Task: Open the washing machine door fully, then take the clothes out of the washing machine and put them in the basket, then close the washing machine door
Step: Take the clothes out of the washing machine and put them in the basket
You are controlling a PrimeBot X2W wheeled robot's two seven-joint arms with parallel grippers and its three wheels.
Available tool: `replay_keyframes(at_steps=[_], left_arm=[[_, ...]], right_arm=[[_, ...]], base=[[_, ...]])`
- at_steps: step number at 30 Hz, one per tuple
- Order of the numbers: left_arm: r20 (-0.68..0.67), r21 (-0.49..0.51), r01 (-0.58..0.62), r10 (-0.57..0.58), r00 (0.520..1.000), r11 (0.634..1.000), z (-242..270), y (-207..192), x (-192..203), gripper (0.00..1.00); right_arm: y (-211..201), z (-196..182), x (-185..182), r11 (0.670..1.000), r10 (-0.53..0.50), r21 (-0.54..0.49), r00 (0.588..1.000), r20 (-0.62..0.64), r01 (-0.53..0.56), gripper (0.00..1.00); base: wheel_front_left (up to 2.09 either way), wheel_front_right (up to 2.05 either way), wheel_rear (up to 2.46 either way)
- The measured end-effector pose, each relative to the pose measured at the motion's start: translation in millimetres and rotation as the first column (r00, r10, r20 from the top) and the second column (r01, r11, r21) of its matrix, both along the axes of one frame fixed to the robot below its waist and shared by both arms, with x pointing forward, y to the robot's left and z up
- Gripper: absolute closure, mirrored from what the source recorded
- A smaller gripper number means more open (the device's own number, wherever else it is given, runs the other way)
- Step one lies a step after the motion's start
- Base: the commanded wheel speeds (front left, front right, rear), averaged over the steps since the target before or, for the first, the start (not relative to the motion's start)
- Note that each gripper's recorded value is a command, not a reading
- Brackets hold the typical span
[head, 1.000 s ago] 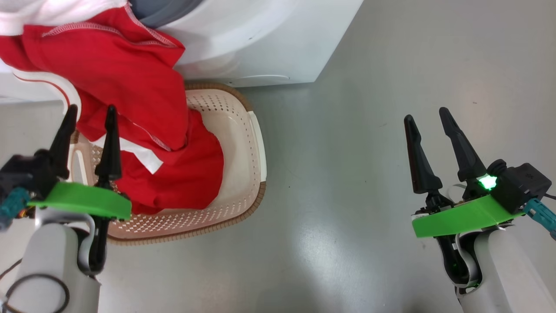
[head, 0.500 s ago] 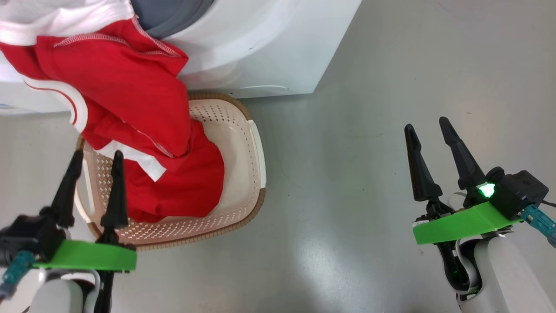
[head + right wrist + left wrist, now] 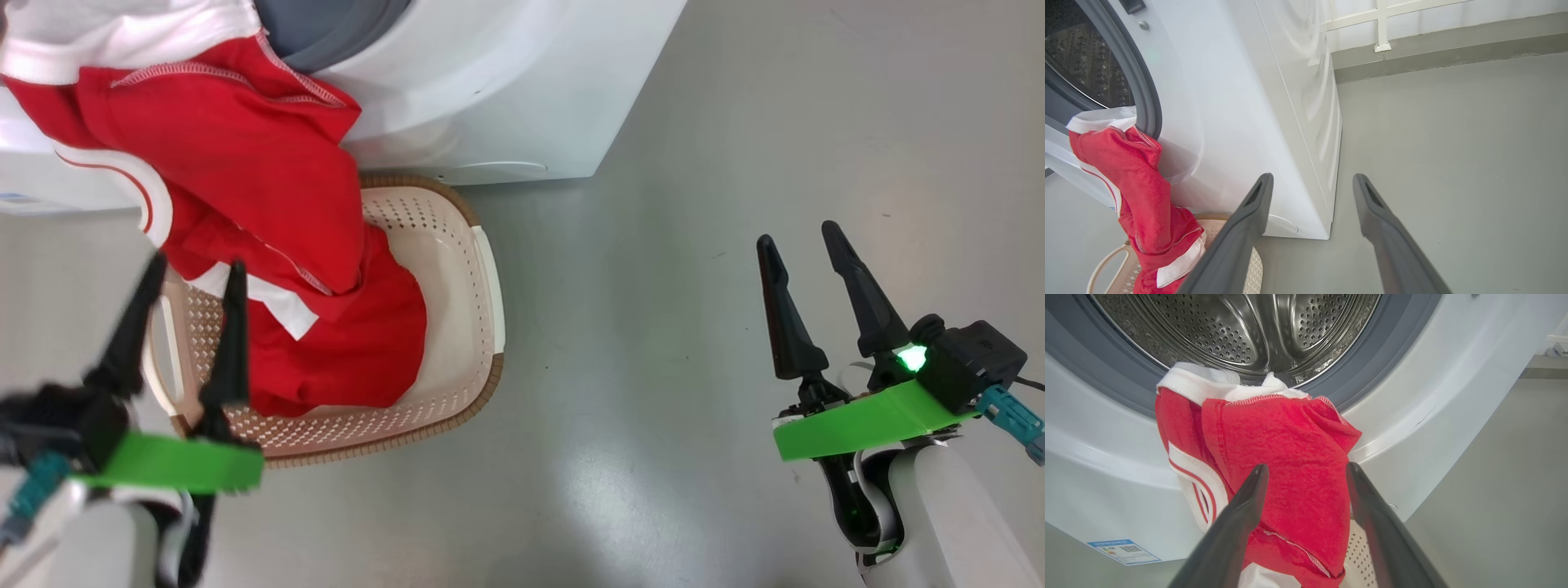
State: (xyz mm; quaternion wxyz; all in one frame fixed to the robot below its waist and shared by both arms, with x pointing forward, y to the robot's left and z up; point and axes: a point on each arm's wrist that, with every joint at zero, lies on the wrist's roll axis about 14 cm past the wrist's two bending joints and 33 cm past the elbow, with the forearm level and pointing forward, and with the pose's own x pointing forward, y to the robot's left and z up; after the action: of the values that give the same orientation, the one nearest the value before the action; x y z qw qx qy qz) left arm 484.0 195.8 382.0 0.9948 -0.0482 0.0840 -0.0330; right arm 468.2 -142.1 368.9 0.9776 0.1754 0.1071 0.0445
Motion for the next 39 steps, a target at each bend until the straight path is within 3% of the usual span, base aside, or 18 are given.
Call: replay_keyframes(at_steps=[10,21,29,39], left_arm=[[0.158,0.07,0.071,-0.081,0.984,0.995,46,-1,77,0.0],[0.056,0.078,0.145,-0.149,0.987,0.986,25,-18,141,0.0],[-0.092,0.106,0.179,-0.169,0.981,0.978,-8,-23,156,0.0],[-0.154,0.155,0.211,-0.187,0.97,0.965,-19,-23,173,0.0]], right_arm=[[1,-11,0,1.0,0.003,0.001,1.0,-0.024,-0.003,0.0],[-7,-15,0,1.0,-0.013,-0.013,0.999,-0.033,0.013,0.0],[-12,-18,0,1.0,-0.023,-0.02,0.999,-0.041,0.022,0.0],[-11,-23,-3,1.0,-0.018,-0.017,0.998,-0.054,0.017,0.0]], base=[[0.0,0.0,0.0],[0.0,0.0,0.0],[0.0,0.0,0.0],[0.0,0.0,0.0]])
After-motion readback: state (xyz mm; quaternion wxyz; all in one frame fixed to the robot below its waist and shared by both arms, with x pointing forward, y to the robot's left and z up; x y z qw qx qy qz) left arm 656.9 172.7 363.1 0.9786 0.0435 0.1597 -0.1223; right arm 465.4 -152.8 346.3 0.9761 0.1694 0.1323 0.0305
